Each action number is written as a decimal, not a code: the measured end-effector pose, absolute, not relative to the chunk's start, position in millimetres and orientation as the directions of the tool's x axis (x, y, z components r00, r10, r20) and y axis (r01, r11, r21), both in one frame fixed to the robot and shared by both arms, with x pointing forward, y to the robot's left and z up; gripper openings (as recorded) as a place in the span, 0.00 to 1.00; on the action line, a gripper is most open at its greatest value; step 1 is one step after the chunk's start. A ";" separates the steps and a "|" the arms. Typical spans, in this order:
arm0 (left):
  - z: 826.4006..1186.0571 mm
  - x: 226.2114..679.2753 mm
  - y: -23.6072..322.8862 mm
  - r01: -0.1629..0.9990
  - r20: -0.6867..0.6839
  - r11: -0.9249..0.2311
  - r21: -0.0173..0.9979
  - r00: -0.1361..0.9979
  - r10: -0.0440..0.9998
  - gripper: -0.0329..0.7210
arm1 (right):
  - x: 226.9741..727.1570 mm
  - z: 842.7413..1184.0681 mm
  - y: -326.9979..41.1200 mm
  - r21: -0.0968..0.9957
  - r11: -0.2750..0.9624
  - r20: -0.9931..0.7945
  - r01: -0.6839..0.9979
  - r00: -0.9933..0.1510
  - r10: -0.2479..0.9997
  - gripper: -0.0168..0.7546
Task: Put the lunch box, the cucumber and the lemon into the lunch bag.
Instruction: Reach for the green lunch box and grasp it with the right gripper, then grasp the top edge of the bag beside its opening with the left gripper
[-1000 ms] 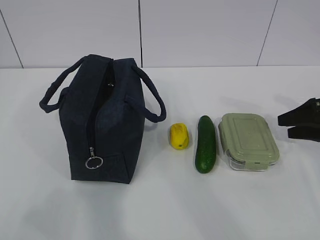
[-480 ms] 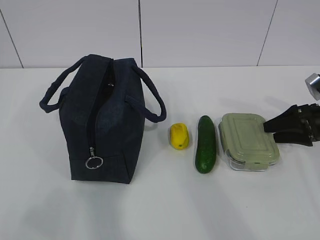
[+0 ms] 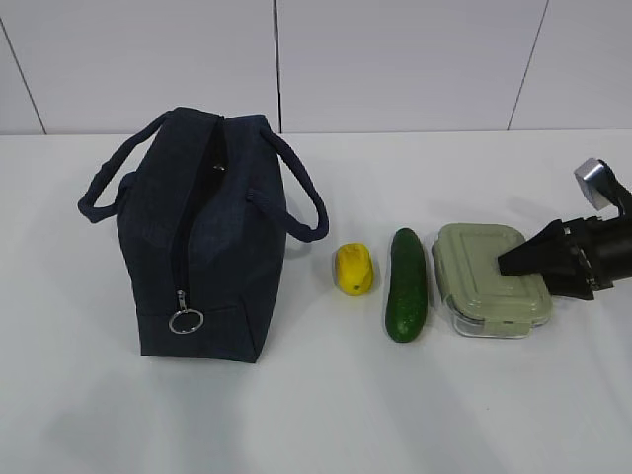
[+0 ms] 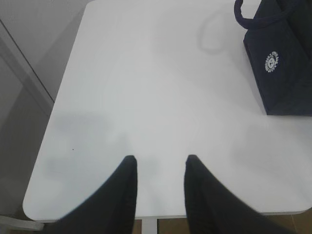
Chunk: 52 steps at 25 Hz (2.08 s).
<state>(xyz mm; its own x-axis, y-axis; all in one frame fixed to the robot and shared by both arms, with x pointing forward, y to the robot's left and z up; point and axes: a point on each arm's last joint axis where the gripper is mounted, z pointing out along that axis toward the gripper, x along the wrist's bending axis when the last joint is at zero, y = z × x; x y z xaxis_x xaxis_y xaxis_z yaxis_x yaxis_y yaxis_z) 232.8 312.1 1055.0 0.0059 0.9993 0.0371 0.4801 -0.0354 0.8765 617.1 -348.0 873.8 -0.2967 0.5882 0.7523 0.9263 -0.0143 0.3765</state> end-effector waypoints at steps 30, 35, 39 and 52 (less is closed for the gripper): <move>1055.0 232.8 312.1 0.480 0.037 -0.035 0.877 0.006 0.999 0.36 | 620.3 862.3 -345.1 0.338 -0.071 0.807 0.938 -0.250 0.535 0.70; 1055.0 232.8 312.1 0.480 0.037 -0.035 0.877 0.006 0.999 0.36 | 621.9 864.4 -345.4 0.344 -0.067 0.807 0.936 -0.259 0.531 0.59; 1055.0 232.8 312.1 0.480 0.037 -0.035 0.877 0.006 0.999 0.36 | 623.1 865.6 -345.8 0.342 -0.067 0.807 0.937 -0.256 0.532 0.55; 1064.7 262.2 297.9 0.592 -0.026 -0.041 0.805 0.104 0.994 0.36 | 623.2 865.8 -345.9 0.342 -0.063 0.806 0.938 -0.258 0.532 0.54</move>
